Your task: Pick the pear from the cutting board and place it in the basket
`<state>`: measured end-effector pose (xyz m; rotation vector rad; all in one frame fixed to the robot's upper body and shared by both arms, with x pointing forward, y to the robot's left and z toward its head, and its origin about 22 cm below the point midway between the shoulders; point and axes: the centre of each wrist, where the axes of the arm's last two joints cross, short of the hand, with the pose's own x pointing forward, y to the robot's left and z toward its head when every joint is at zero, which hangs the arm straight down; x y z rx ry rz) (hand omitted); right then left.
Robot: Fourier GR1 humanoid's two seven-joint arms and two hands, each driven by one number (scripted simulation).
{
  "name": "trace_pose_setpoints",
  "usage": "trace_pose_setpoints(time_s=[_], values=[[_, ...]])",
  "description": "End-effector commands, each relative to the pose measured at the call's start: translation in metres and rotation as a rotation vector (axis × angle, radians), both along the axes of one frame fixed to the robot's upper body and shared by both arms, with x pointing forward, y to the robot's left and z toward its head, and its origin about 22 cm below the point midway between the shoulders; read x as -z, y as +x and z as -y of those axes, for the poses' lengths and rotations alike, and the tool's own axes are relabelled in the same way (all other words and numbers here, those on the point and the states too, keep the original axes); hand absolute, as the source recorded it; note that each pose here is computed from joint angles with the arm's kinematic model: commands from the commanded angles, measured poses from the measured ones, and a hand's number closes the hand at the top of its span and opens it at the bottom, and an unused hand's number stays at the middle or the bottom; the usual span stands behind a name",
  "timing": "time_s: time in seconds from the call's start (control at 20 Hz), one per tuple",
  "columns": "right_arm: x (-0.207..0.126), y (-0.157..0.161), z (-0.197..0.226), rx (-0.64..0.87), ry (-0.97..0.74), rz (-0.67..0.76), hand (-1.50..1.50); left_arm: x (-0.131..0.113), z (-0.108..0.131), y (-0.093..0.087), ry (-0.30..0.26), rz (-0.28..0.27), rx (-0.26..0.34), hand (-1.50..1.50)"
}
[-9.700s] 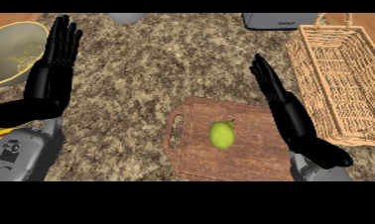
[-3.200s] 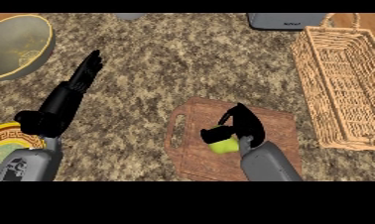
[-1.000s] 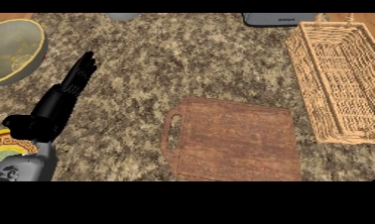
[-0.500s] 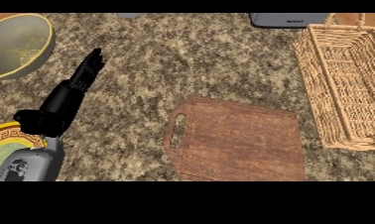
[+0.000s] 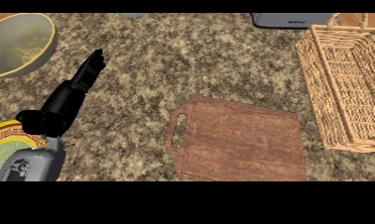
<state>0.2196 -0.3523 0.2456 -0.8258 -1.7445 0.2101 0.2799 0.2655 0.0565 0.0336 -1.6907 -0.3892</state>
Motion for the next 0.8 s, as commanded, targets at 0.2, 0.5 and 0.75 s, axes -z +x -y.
trace_pose_setpoints(time_s=[0.2,0.5,0.75], values=[[0.046,0.052,0.049,0.007,-0.009,-0.066,1.5,0.007,-0.007,-0.002,0.006,0.006,-0.006,0.0],[0.074,0.076,0.082,0.034,-0.029,-0.034,1.5,0.005,0.005,-0.011,-0.005,0.007,0.012,0.0],[0.091,0.088,0.091,0.057,-0.038,0.036,1.5,0.002,-0.007,0.01,0.004,0.004,0.006,0.0]])
